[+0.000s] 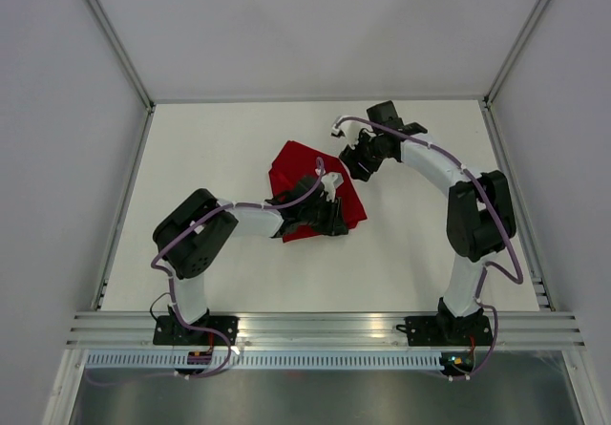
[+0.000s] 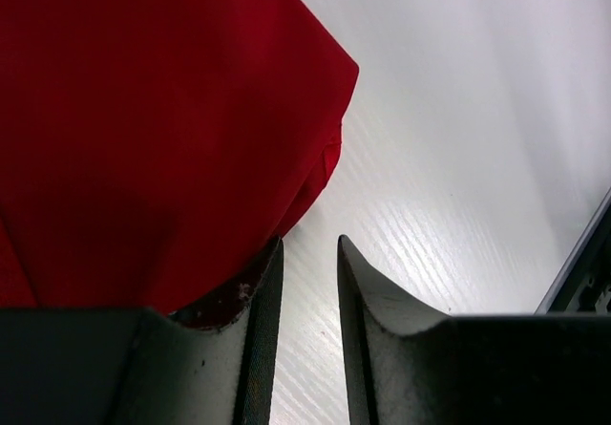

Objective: Fold the napkin, place the utensils inside, and roll it up
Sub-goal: Roll the napkin at the center of the board.

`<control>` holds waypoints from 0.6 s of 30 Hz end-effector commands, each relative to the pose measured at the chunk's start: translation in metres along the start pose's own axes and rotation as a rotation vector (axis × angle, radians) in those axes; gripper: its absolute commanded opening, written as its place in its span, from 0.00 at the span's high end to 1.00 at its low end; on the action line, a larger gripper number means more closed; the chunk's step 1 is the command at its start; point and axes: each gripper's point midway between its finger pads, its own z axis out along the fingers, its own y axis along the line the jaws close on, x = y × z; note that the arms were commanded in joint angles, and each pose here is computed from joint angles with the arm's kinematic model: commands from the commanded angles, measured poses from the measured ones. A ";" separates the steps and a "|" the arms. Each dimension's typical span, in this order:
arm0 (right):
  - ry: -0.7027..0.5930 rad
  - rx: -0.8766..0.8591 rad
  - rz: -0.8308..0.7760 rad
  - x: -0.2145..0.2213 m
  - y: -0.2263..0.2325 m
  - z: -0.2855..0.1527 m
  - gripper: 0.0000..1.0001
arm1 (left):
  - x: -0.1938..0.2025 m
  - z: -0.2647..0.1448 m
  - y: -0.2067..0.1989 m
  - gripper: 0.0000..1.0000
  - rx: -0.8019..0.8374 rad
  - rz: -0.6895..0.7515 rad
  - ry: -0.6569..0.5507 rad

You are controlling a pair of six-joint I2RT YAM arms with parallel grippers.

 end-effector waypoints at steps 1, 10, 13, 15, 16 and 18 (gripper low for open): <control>-0.049 0.057 0.085 -0.022 -0.020 -0.001 0.34 | -0.002 0.001 0.004 0.66 -0.035 0.010 -0.010; -0.095 0.058 0.140 -0.031 -0.027 -0.009 0.34 | -0.011 0.001 0.020 0.65 -0.136 0.021 -0.018; -0.097 0.053 0.142 -0.030 -0.025 -0.012 0.34 | -0.015 0.001 0.021 0.65 -0.148 0.026 -0.031; -0.104 0.049 0.140 -0.030 -0.023 -0.015 0.34 | -0.018 0.000 0.024 0.65 -0.161 0.022 -0.044; -0.108 0.048 0.139 -0.030 -0.022 -0.017 0.34 | -0.020 -0.001 0.023 0.65 -0.157 0.021 -0.051; -0.110 0.034 0.137 -0.028 -0.016 -0.020 0.34 | -0.023 -0.001 0.022 0.65 -0.149 0.026 -0.053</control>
